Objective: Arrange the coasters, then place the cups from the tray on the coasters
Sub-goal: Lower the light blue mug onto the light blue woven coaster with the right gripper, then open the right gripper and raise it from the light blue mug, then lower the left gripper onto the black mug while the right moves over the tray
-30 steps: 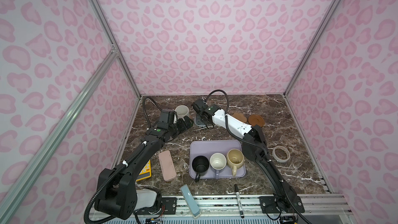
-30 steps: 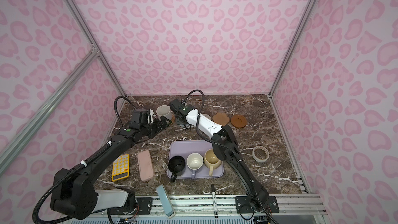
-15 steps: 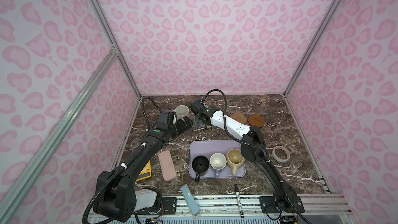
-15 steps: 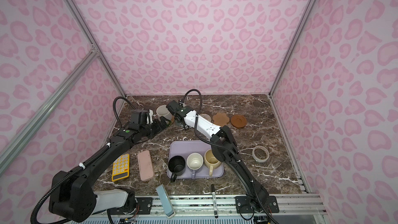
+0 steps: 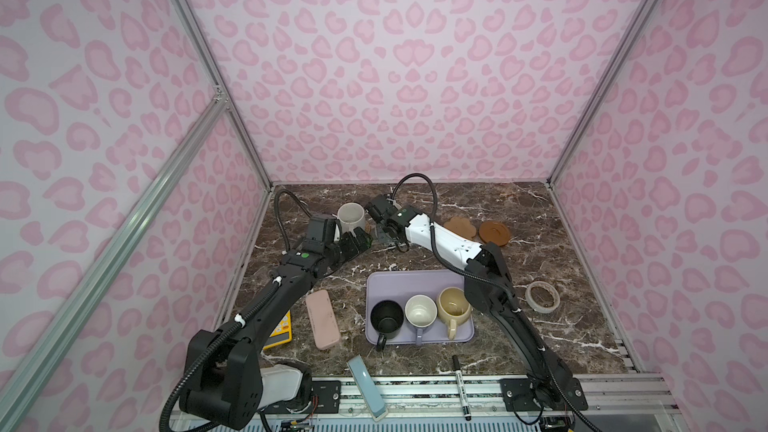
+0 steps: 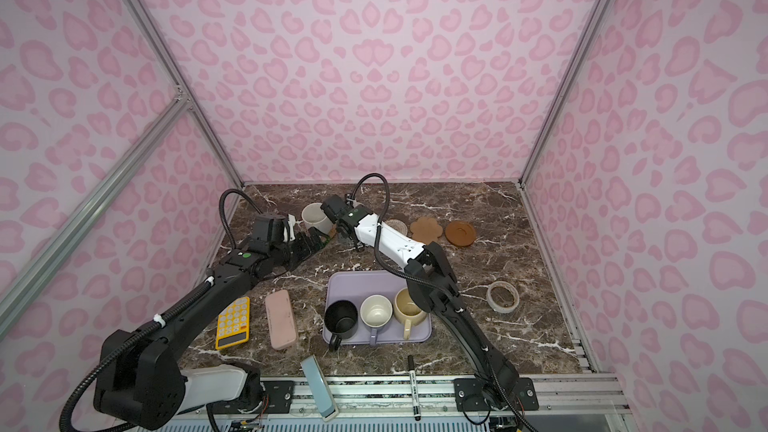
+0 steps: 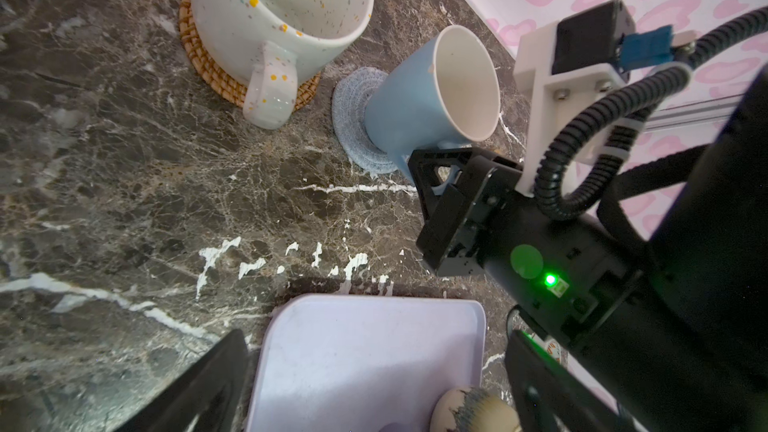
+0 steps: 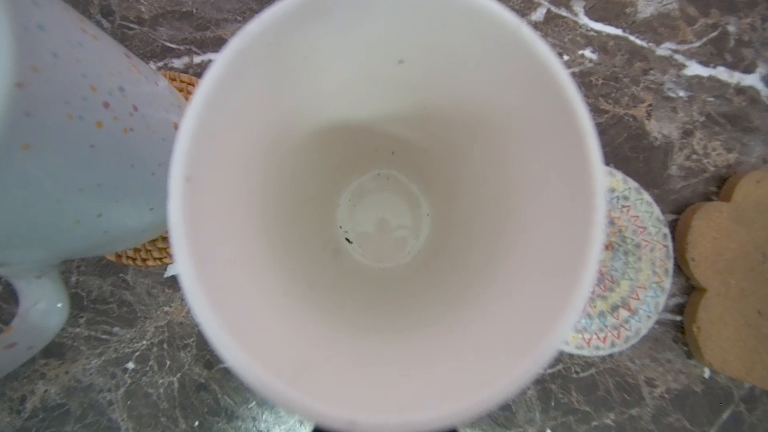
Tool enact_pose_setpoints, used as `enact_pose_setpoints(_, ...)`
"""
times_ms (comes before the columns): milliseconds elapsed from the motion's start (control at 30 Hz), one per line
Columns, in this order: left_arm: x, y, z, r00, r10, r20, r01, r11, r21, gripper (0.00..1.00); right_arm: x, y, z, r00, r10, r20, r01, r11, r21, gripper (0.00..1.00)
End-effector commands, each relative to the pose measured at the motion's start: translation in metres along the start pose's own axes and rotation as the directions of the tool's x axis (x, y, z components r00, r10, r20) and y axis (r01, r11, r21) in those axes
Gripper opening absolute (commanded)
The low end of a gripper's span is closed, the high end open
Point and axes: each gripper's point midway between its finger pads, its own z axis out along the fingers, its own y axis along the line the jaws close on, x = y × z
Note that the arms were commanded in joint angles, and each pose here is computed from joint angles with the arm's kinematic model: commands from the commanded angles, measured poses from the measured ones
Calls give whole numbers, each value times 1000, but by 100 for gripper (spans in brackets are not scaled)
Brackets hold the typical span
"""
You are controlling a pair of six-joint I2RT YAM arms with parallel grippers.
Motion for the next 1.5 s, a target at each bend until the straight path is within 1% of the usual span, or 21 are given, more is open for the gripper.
enact_pose_setpoints(0, -2, 0, -2, 1000, 2, 15, -2, 1000, 3, 97, 7, 0, 9, 1000, -9, -16, 10, 1000, 6, 0)
enact_pose_setpoints(100, -3, -1, -3, 1000, 1, 14, -1, 1000, 4, 97, 8, 1, 8, 1000, -14, -22, 14, 1000, -2, 0)
enact_pose_setpoints(133, -3, -2, -3, 1000, 4, 16, -4, 1000, 6, 97, 9, 2, 8, 1000, -13, -29, 12, 1000, -8, 3)
enact_pose_setpoints(300, -3, 0, -7, 1000, 9, 23, -8, 1000, -6, 97, 7, 3, 5, 999, -5, -44, 3, 999, -38, 20)
enact_pose_setpoints(367, -3, 0, -8, 1000, 9, 22, -9, 1000, -6, 97, 6, 4, 3, 999, -6, -49, 4, 999, -51, 30)
enact_pose_setpoints(400, -3, -1, -9, 1000, 10, 23, -10, 1000, -5, 97, 6, 5, 2, 999, -8, -49, 5, 999, -54, 38)
enact_pose_setpoints(467, -2, -1, -10, 1000, 10, 22, -10, 1000, -3, 97, 5, 5, -1, 999, -8, -49, 5, 998, -60, 47)
enact_pose_setpoints(567, -2, 0, -14, 999, 15, 28, -15, 1000, -10, 97, 0, 4, -8, 999, -7, -38, 4, 998, -61, 54)
enact_pose_setpoints(700, 1, 3, -24, 999, 40, 30, -38, 999, -38, 97, -7, -1, -27, 1000, -4, -14, 3, 998, -59, 63)
enact_pose_setpoints(767, 6, 4, -31, 998, 58, 25, -56, 997, -52, 97, -10, -3, -41, 1000, -5, 18, 7, 998, -66, 73)
enact_pose_setpoints(800, 10, 3, -35, 997, 72, 21, -71, 996, -55, 97, -12, -5, -50, 999, -3, 34, 6, 997, -72, 95)
enact_pose_setpoints(833, 14, 3, -38, 996, 90, 12, -89, 994, -60, 97, -11, -6, -58, 999, -6, 45, 10, 996, -90, 98)
enact_pose_setpoints(967, 31, 1, -53, 990, 144, -7, -144, 986, -88, 97, -6, -14, -84, 999, 0, 50, 7, 990, -144, 98)
enact_pose_setpoints(1067, 50, -1, -63, 979, 201, -46, -205, 973, -108, 97, 0, -26, -104, 997, 9, 72, 3, 986, -168, 98)
enact_pose_setpoints(1100, 57, -1, -67, 973, 222, -59, -228, 967, -117, 97, 3, -28, -112, 997, 9, 79, 7, 981, -195, 98)
enact_pose_setpoints(1267, 98, -4, -78, 931, 324, -169, -345, 932, -114, 97, 27, -41, -147, 996, 9, 85, 20, 942, -335, 98)
enact_pose_setpoints(1333, 116, 0, -79, 911, 349, -218, -380, 917, -120, 97, 44, -52, -157, 997, -2, 77, 30, 931, -364, 98)
enact_pose_setpoints(1467, 143, 8, -81, 875, 388, -288, -440, 886, -144, 100, 62, -70, -179, 997, 6, 83, 30, 907, -419, 98)
